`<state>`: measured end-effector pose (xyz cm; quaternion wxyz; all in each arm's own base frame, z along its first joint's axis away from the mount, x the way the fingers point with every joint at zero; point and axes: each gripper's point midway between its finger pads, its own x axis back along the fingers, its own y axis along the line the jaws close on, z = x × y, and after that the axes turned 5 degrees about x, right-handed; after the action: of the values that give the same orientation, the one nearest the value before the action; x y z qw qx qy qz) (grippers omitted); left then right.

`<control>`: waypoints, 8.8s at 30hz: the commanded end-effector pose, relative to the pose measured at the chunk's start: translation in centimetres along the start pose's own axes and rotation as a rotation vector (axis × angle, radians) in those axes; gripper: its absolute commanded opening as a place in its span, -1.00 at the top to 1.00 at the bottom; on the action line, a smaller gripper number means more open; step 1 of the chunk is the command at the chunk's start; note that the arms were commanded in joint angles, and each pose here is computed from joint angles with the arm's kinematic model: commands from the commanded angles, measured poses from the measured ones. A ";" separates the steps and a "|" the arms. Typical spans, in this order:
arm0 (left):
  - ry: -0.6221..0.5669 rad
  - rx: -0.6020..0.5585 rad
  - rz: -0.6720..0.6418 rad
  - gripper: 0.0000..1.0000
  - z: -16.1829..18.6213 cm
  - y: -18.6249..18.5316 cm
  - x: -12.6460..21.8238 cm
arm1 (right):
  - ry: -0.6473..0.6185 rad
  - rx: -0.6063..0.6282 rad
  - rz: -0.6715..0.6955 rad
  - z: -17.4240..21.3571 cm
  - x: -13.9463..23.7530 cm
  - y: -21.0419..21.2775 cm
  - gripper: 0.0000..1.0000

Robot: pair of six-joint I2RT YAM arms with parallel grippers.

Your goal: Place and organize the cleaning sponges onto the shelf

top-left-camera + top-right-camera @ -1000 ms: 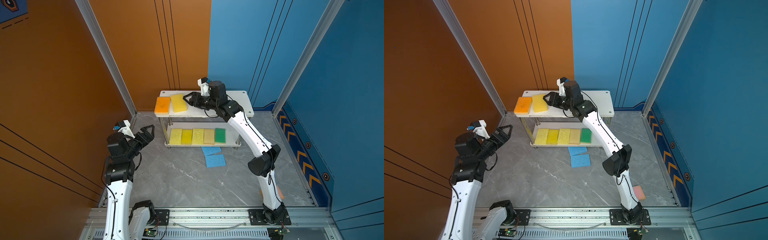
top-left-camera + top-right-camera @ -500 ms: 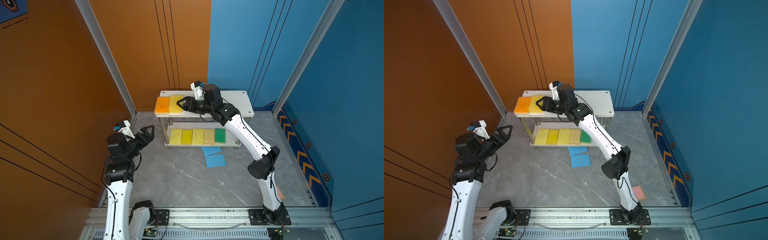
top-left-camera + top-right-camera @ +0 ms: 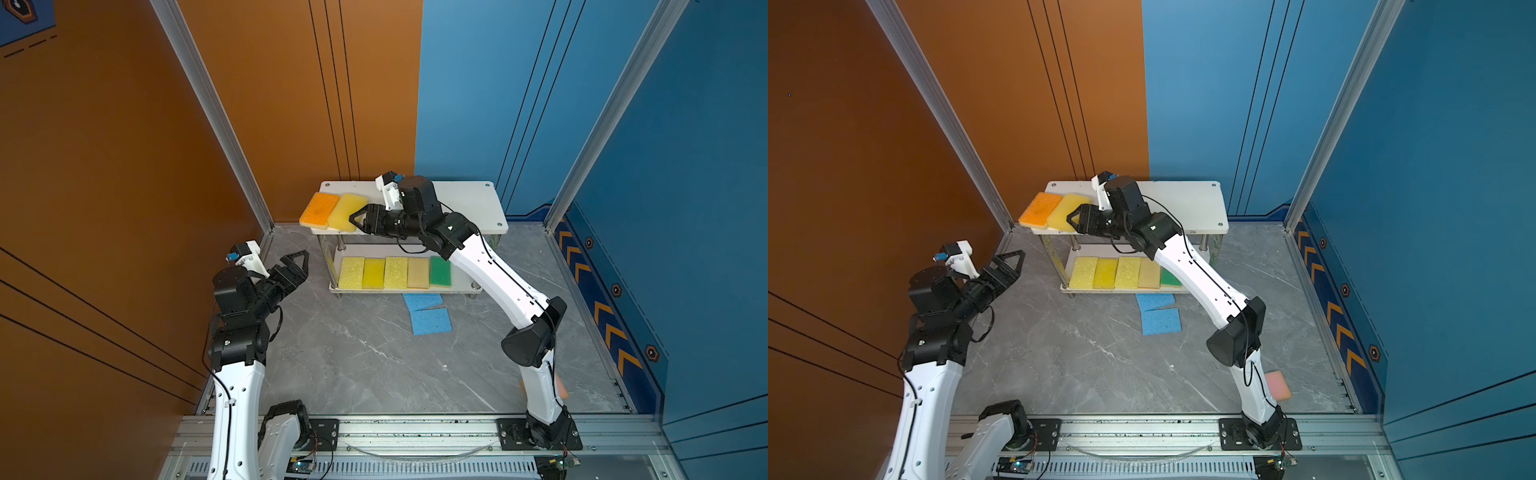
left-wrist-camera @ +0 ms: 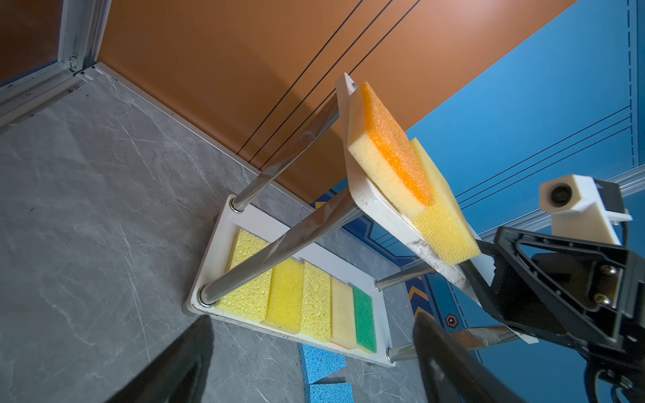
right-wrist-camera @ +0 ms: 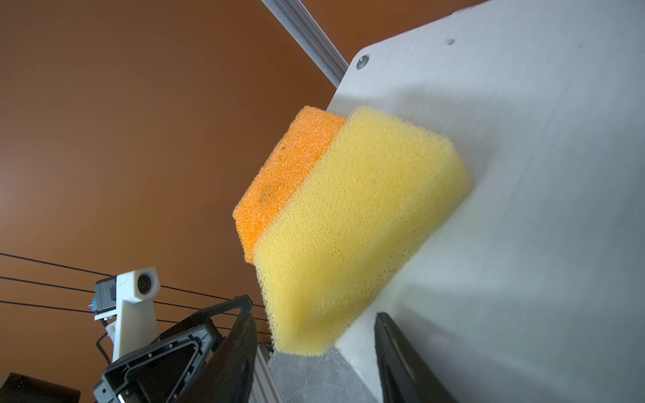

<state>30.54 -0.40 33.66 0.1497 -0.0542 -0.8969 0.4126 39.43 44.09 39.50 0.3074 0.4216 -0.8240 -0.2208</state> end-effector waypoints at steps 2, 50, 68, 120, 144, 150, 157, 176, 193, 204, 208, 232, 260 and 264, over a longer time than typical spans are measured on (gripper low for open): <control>-0.047 0.015 -0.002 -0.78 -2.0 0.2 -0.4 | -0.023 0.033 0.035 -0.8 2.6 0.3 -0.12; 0.137 0.069 0.087 -0.82 -5.8 -3.4 -14.2 | -0.117 0.012 0.213 8.2 23.7 -3.3 -0.25; 0.041 0.107 0.079 -0.84 -9.2 -2.7 -11.3 | -0.104 0.095 0.043 3.2 13.8 2.2 -0.24; 0.159 0.076 0.095 -0.03 -4.5 -1.6 -13.7 | -0.071 -0.059 -0.034 -4.4 -2.5 -5.5 -0.24; 0.162 0.071 0.093 -0.03 -4.2 -1.7 -13.5 | -0.030 -0.025 0.032 -2.2 0.0 -2.8 -0.25; 0.163 0.067 0.100 -0.03 -4.2 -2.0 -13.3 | -0.036 -0.034 0.025 -2.6 -0.5 -3.1 -0.25; 0.164 0.064 0.100 -0.03 -4.0 -2.1 -13.3 | -0.046 -0.058 0.005 -3.6 -0.8 -4.0 -0.25; 0.165 0.063 0.095 -0.03 -3.8 -1.9 -13.2 | -0.062 -0.118 -0.058 -4.2 -2.9 -4.9 -0.26; 0.089 0.151 0.041 -0.03 -5.5 2.2 -11.2 | -0.116 -0.030 0.026 -6.2 2.3 -5.1 -0.27; 0.075 0.218 0.023 -0.05 -1.8 4.3 -5.5 | -0.142 0.090 0.141 -3.4 15.8 -2.2 -0.36; 0.129 0.206 0.023 -0.06 2.2 4.0 -3.1 | -0.124 0.039 0.286 1.9 21.9 -5.6 -0.41; 0.621 -0.027 0.016 -0.38 27.9 2.9 -0.1 | 0.122 -0.575 1.117 31.7 35.3 -26.4 -0.99; 0.621 -0.013 0.055 -0.44 26.7 5.1 -1.1 | 0.246 -0.733 1.391 37.7 36.2 -30.7 -0.74; 0.613 -0.002 0.055 -0.44 26.0 5.4 -0.8 | 0.262 -0.758 1.352 38.4 35.0 -31.1 -0.42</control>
<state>23.67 -15.85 13.49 0.3973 -0.1820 -0.8127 0.3855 14.24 1.68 4.71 0.5869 -0.2865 -0.7322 -0.1931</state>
